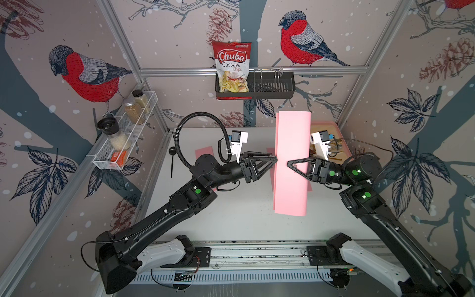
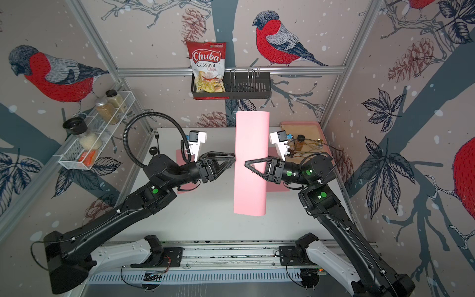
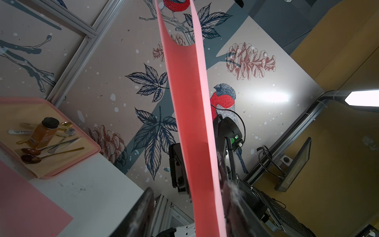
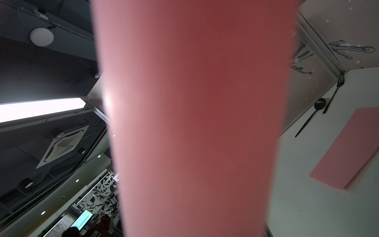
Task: Fold the rectangular paper in half along the long edge
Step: Fold the paper.
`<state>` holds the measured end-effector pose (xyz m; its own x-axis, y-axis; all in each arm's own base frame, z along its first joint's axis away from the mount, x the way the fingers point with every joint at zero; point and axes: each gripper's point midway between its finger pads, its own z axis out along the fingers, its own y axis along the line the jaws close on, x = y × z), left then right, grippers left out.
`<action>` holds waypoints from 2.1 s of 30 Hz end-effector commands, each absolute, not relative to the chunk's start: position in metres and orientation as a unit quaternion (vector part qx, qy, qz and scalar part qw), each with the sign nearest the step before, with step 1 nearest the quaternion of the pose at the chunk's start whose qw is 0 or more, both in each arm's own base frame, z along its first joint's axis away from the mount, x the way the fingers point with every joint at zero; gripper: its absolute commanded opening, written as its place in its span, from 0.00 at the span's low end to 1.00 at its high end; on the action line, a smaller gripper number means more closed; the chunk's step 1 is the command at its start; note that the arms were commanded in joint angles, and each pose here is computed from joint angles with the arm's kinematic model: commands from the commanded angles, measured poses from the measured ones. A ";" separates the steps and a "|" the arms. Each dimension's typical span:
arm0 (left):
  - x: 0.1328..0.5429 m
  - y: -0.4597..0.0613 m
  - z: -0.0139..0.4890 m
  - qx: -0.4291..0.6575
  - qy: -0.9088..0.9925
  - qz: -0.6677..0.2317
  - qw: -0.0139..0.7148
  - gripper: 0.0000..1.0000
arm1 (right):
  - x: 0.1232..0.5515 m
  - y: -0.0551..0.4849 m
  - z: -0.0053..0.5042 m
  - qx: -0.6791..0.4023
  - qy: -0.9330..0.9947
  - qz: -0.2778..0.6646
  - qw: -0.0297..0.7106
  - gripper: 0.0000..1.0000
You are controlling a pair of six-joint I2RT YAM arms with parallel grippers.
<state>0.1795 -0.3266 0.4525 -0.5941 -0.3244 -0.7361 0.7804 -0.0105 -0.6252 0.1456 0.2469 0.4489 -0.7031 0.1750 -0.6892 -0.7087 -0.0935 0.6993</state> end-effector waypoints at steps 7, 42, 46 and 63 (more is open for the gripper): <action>0.167 -0.328 0.466 0.215 0.531 -0.722 0.389 0.57 | 0.144 0.249 0.455 -0.235 0.582 0.707 0.326 0.38; 0.167 -0.334 0.460 0.222 0.536 -0.722 0.378 0.09 | 0.154 0.253 0.440 -0.228 0.612 0.681 0.332 0.37; 0.169 -0.334 0.457 0.220 0.540 -0.720 0.376 0.23 | 0.152 0.252 0.442 -0.231 0.607 0.684 0.333 0.37; 0.169 -0.337 0.454 0.223 0.541 -0.721 0.372 0.08 | 0.151 0.253 0.442 -0.233 0.600 0.691 0.328 0.37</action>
<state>0.1747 -0.3391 0.4441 -0.6489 -0.2802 -0.7074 0.7527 -0.1012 -0.6505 0.1548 0.2541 0.4333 -0.6943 0.1668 -0.7001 -0.7139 -0.0363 0.6993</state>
